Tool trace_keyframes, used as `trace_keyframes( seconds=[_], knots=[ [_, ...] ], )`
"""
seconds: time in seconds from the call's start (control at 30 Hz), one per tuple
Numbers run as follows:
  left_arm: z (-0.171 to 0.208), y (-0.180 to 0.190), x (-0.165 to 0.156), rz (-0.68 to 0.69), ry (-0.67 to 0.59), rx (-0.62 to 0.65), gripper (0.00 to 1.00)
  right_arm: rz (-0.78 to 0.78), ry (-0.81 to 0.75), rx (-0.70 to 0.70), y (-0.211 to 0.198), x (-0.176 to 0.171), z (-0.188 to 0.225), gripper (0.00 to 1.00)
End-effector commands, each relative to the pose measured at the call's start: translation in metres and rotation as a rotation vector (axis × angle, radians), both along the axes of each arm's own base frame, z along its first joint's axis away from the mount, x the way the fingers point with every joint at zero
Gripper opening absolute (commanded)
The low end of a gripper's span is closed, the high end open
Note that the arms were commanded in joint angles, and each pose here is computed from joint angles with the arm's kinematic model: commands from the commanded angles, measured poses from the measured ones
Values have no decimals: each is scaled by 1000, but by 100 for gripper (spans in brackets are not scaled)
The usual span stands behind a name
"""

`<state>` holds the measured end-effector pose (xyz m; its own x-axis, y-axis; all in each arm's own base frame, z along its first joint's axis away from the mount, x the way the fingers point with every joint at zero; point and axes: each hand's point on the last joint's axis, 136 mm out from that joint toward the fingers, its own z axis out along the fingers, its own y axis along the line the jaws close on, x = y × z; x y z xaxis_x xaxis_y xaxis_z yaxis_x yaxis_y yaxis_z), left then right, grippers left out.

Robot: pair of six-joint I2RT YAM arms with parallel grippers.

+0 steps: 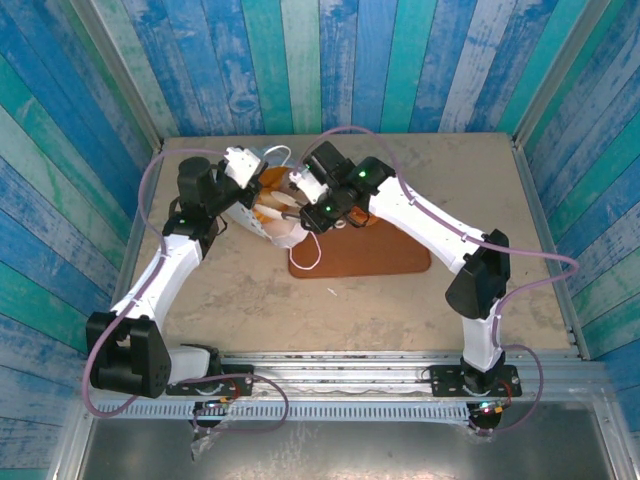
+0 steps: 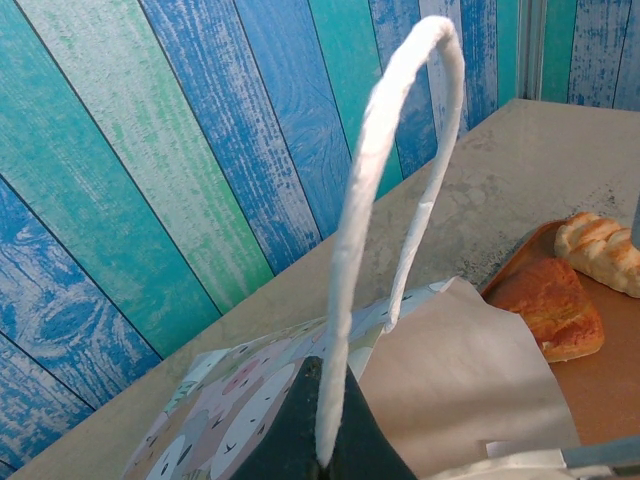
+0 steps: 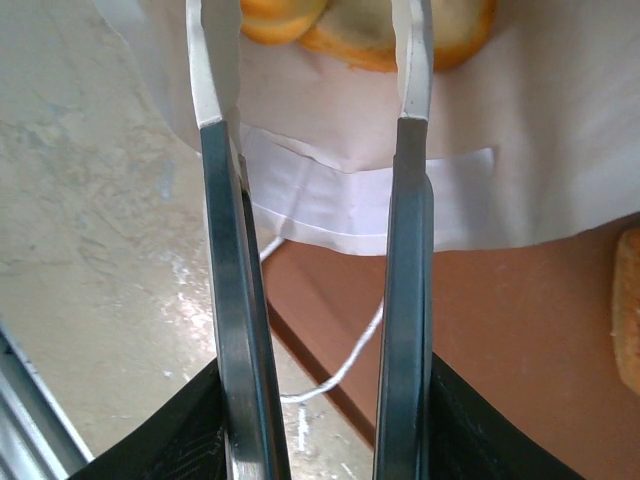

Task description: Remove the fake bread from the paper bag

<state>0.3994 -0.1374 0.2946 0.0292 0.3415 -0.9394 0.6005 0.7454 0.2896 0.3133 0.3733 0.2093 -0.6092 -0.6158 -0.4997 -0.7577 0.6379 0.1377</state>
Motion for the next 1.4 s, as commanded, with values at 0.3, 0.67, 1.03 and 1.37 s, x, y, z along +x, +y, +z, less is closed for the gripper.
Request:
trace_keyframes(
  seconds=[0.3, 0.67, 1.03, 1.37],
  knots=[
    [7, -2, 5, -10, -24, 7, 1, 12, 61, 86, 37, 3, -3, 47],
    [8, -3, 6, -11, -27, 5, 0, -12, 56, 62, 38, 9, -5, 35],
    [10, 0, 3, 6, -39, 4, 0, -85, -16, 61, 13, 7, 23, 17],
    [13, 1, 2, 12, -52, -8, 0, -154, -78, 91, -18, -7, 45, 16]
  ],
)
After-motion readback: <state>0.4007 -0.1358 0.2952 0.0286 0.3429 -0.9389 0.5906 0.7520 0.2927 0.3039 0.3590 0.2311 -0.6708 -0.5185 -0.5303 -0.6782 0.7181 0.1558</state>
